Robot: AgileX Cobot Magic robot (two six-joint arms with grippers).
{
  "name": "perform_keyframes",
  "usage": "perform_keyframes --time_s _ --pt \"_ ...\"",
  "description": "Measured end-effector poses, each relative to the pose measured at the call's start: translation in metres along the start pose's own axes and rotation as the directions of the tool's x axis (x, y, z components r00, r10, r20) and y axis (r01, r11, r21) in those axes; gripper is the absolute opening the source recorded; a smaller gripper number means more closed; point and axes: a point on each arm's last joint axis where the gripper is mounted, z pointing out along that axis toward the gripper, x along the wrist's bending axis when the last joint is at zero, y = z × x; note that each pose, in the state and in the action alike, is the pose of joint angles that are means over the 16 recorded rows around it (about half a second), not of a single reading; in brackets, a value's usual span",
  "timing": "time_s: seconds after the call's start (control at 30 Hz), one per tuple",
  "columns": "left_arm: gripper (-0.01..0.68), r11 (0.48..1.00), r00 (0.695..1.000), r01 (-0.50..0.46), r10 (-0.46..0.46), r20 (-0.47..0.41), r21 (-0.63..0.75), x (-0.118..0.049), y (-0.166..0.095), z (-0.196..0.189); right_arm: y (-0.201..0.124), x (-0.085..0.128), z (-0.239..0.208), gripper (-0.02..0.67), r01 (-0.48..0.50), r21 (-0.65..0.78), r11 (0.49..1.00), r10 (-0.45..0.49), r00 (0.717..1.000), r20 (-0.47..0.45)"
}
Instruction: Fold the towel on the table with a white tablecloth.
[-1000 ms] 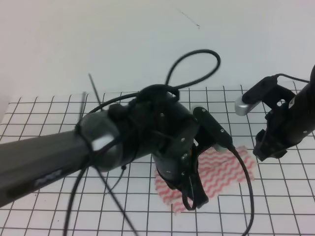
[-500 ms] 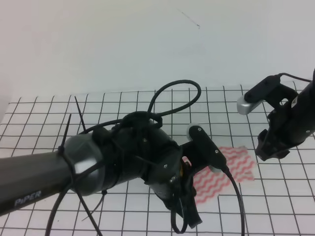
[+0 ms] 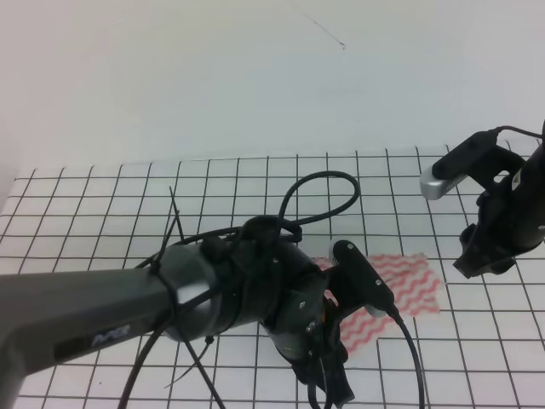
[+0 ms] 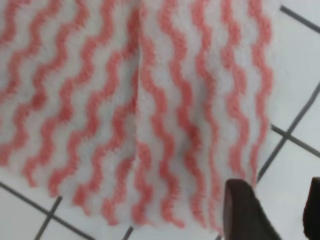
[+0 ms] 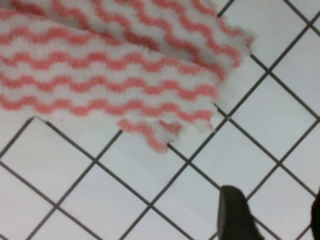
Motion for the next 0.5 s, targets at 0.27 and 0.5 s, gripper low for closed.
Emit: perform_keyframes --time_s 0.27,0.5 --pt "0.26 0.999 0.999 -0.029 0.03 -0.014 0.013 0.001 -0.002 0.018 0.0 -0.001 0.0 0.318 -0.012 0.005 1.0 0.012 1.0 0.012" --pt "0.202 0.998 0.998 -0.053 0.053 -0.027 0.016 0.002 -0.002 0.026 0.0 -0.001 0.0 0.318 -0.015 0.004 1.0 0.015 1.0 0.01"
